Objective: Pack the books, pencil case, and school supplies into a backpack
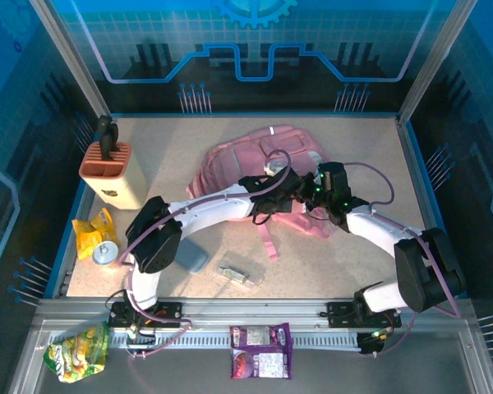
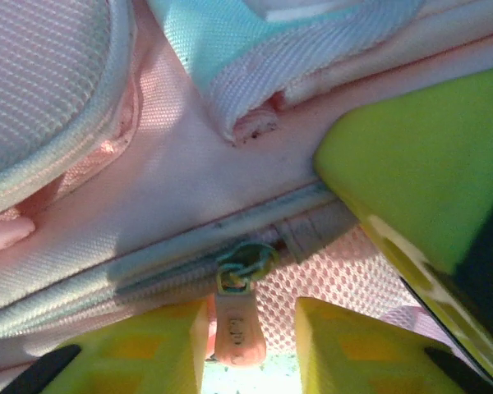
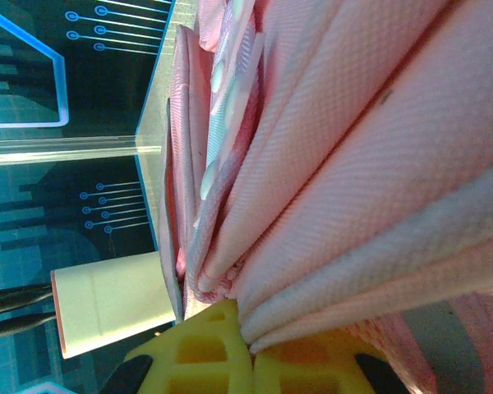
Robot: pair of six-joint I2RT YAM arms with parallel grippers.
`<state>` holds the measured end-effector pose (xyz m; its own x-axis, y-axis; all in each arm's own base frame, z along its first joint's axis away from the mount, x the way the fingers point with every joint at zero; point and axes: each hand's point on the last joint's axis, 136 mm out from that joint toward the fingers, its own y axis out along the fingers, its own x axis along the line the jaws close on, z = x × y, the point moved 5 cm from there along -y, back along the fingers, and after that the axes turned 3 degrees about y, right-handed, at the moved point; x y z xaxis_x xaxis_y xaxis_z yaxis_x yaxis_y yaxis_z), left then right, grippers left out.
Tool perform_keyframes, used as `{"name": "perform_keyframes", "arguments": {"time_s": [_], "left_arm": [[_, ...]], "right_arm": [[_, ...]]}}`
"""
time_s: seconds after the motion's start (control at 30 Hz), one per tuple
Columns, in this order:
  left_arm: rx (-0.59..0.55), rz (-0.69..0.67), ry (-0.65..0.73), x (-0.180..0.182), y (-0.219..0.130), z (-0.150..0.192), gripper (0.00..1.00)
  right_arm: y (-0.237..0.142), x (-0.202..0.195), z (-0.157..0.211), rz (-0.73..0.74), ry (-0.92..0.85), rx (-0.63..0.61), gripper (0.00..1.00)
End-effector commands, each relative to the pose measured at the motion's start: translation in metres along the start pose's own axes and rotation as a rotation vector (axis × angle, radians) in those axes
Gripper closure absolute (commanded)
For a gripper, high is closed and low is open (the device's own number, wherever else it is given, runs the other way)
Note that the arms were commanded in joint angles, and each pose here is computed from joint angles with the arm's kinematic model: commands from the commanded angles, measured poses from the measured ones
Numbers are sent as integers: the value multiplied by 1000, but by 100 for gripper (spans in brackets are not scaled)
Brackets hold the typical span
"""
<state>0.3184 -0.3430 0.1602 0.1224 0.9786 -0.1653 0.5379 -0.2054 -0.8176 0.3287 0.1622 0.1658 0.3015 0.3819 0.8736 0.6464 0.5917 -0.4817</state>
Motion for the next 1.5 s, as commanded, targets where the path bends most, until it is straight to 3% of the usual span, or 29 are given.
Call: {"name": "perform_keyframes", "arguments": {"time_s": [0.0, 0.33, 0.63, 0.77, 0.9, 1.03, 1.13, 1.33, 1.47], "left_arm": [[-52, 2, -22, 1, 3, -18, 69], [-84, 26, -6, 11, -16, -28, 90], [14, 21, -27, 47, -18, -9, 100], [45, 14, -17, 61, -16, 3, 99], [79, 31, -21, 67, -9, 6, 92], [53, 61, 0, 62, -4, -1, 80], [40, 77, 5, 61, 0, -8, 77], [16, 126, -6, 65, 1, -15, 80], [22, 88, -9, 76, 1, -16, 85]], "right_arm": [[-8, 35, 5, -155, -52, 35, 100], [-16, 31, 2, -132, -79, 12, 100], [-24, 25, -12, -122, -70, -4, 100], [-28, 24, -17, -121, -70, -13, 100], [-27, 25, -15, -125, -78, -5, 100], [-26, 25, -11, -125, -77, 9, 100], [-25, 25, -10, -127, -80, 13, 100], [-27, 26, -10, -130, -93, 12, 100], [-26, 25, -10, -126, -90, 19, 100]]}}
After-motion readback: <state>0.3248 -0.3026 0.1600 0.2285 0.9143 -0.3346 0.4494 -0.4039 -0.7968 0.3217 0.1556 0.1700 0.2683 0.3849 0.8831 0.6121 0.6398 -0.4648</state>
